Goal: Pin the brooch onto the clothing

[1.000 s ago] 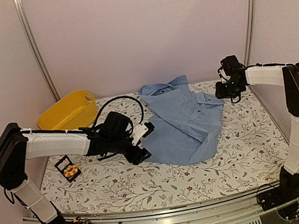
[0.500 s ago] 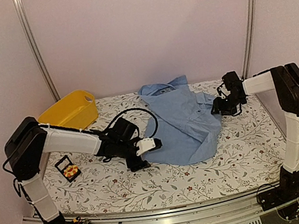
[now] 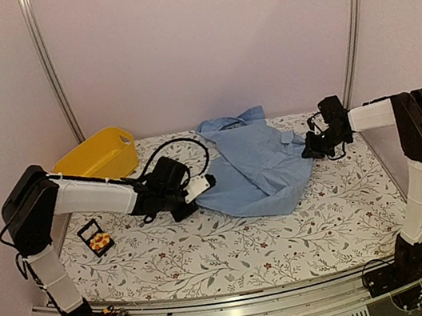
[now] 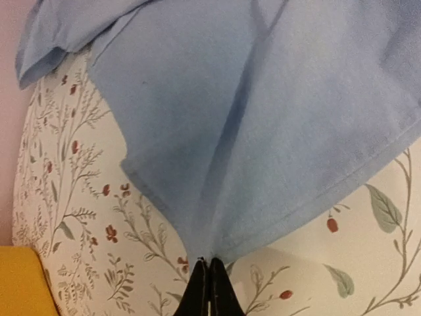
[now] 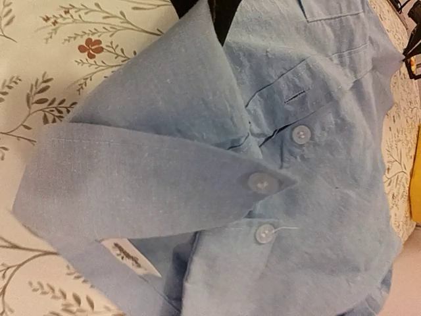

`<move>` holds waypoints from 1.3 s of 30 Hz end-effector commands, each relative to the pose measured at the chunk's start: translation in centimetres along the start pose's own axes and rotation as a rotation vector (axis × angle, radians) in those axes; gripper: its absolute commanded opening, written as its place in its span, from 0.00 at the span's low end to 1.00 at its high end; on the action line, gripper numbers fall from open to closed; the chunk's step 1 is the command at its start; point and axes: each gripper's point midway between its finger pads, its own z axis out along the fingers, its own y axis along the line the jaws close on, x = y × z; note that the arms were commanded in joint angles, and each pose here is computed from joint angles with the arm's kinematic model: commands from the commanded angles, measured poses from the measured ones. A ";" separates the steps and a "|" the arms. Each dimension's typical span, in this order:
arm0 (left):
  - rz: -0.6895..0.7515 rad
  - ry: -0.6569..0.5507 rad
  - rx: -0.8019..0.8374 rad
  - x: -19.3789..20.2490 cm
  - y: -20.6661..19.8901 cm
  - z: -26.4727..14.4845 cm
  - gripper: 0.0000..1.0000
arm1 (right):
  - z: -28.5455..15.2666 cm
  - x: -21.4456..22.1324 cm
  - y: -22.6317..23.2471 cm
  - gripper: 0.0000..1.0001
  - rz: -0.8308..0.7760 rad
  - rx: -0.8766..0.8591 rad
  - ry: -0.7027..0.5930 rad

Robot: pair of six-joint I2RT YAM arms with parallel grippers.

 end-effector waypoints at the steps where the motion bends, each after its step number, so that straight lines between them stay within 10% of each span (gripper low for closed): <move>1: -0.182 -0.075 -0.362 -1.6 10.4 -6.9 0.00 | -12.1 -7.7 4.8 0.00 -0.121 -0.011 -0.276; 14: -0.388 -0.545 -0.657 -6.7 19.1 -27.3 0.00 | -31.6 -4.9 16.9 0.02 -0.382 -0.118 -0.377; 31: -0.558 -0.269 -0.416 -2.4 15.4 -13.5 0.00 | -7.3 -13.0 2.2 0.47 -0.227 0.191 -0.115; 39: -0.579 -0.215 -0.410 -0.9 15.5 -11.8 0.00 | -8.6 -11.9 -0.6 0.62 -0.225 0.328 -0.125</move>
